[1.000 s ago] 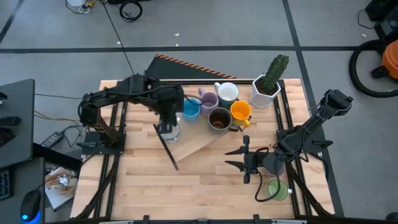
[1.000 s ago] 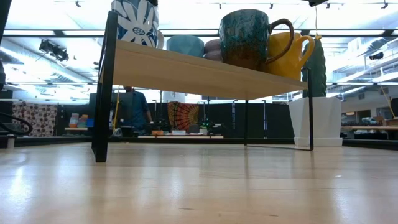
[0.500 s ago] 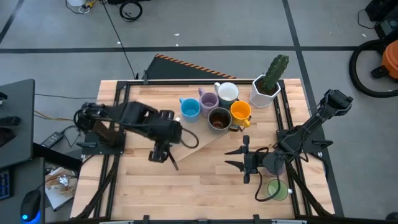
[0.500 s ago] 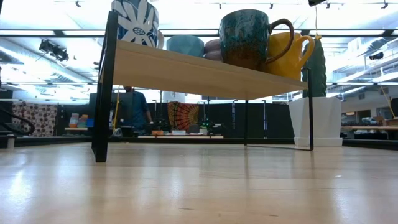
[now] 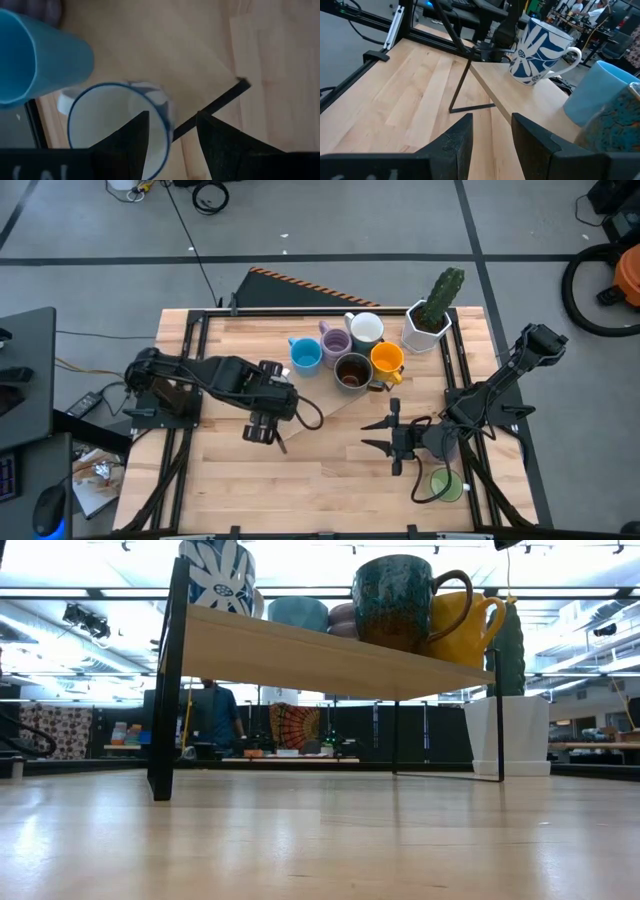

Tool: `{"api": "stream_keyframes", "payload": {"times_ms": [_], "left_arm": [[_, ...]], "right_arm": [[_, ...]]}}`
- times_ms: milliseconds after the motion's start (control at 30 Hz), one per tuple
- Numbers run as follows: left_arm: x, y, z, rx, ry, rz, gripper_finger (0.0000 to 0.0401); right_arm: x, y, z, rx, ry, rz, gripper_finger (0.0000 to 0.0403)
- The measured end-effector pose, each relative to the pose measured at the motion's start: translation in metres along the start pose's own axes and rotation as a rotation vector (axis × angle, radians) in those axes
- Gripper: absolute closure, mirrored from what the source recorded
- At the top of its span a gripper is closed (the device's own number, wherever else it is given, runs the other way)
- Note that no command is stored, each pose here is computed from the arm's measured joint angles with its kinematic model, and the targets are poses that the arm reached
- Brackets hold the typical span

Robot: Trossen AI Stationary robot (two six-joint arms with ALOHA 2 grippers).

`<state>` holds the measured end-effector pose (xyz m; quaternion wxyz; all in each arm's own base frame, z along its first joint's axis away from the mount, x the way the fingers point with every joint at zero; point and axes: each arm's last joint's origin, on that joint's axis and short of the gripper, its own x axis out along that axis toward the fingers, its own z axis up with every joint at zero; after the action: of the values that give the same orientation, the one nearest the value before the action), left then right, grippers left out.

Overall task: Place coffee mugs
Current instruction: Put the white patterned mug on the shelf

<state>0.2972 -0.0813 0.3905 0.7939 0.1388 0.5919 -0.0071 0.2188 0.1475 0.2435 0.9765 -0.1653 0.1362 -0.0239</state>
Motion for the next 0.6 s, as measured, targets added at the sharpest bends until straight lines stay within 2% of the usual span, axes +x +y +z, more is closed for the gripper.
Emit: {"api": "stream_keyframes", "payload": {"times_ms": [367, 433, 600], "left_arm": [[0.016, 0.007, -0.003, 0.043, 0.064, 0.007, 0.023], [0.016, 0.01, -0.003, 0.024, 0.067, 0.008, 0.0237], [0.02, 0.021, -0.003, -0.107, 0.078, -0.036, 0.0277]], "right_arm": [[0.0, 0.0, 0.0, 0.0, -0.001, -0.001, 0.0263], [0.0, 0.0, 0.0, 0.0, -0.001, 0.0, 0.0263], [0.0, 0.0, 0.0, 0.0, -0.001, -0.002, 0.0263]]}}
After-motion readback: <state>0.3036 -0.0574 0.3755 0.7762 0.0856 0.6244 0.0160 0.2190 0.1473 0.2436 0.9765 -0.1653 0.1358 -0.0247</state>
